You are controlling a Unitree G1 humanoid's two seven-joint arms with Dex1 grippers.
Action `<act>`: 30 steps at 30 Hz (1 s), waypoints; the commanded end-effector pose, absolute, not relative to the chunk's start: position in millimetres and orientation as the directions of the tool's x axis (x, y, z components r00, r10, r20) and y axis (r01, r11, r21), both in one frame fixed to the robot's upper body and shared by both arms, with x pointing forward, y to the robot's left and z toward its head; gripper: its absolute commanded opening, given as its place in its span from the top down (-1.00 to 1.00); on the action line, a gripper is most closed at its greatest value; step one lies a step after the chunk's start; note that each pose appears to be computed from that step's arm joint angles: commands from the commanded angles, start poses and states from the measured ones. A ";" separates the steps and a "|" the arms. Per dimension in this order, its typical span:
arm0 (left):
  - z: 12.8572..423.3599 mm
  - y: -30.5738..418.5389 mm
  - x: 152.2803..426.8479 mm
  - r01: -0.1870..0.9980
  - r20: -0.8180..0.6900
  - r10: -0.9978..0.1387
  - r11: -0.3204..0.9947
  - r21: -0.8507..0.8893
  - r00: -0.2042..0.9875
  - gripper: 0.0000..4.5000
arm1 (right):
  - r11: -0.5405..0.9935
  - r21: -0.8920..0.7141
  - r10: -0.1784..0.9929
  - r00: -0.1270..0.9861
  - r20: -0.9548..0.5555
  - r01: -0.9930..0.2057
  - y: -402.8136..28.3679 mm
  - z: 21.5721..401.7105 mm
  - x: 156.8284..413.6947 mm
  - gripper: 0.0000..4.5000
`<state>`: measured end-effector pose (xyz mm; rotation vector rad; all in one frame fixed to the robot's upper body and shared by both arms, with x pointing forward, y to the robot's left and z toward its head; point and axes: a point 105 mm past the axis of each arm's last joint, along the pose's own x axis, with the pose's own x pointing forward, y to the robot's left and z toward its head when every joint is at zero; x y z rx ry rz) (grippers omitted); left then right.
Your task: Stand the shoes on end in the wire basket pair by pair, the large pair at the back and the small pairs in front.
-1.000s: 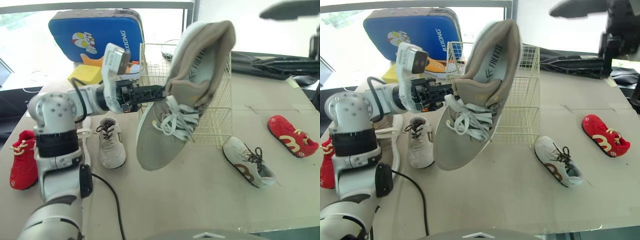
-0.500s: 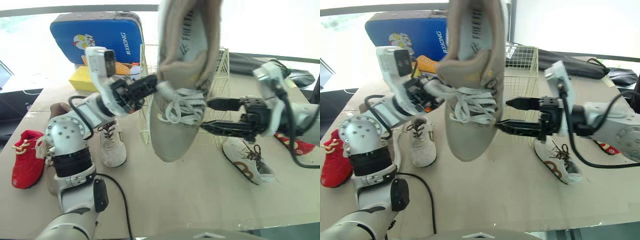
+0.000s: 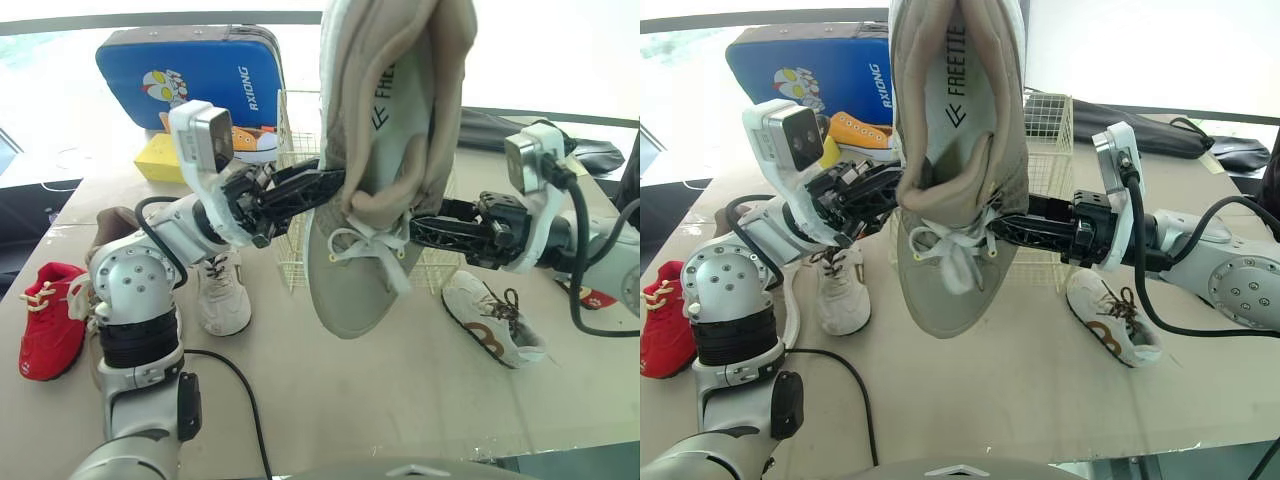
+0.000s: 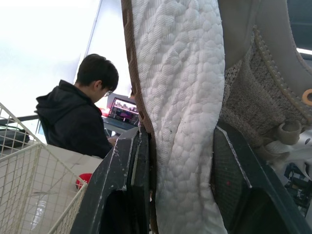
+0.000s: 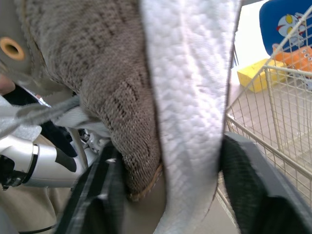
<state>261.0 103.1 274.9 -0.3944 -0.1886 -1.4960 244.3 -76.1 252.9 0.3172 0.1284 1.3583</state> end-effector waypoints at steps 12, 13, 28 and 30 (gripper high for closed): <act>313.0 131.4 303.4 0.958 0.498 -0.818 0.236 -0.164 0.287 0.37 | 0.182 -0.016 0.941 0.170 0.292 -0.983 -62.1 335.6 235.5 0.63; 319.4 135.8 305.5 0.956 0.519 -0.803 0.236 -0.174 0.293 -0.07 | 0.190 -0.042 0.934 0.167 0.316 -0.981 -62.3 342.6 234.4 0.64; 338.9 183.2 314.5 0.894 0.555 -0.705 0.398 -0.204 0.441 -1.00 | 0.319 -0.153 0.893 0.243 0.378 -0.935 -76.7 373.1 250.1 0.65; 327.5 170.4 300.3 0.919 0.499 -0.773 0.358 -0.166 0.392 -1.00 | 0.439 -0.177 0.844 0.337 0.418 -0.881 -91.4 389.8 265.5 0.65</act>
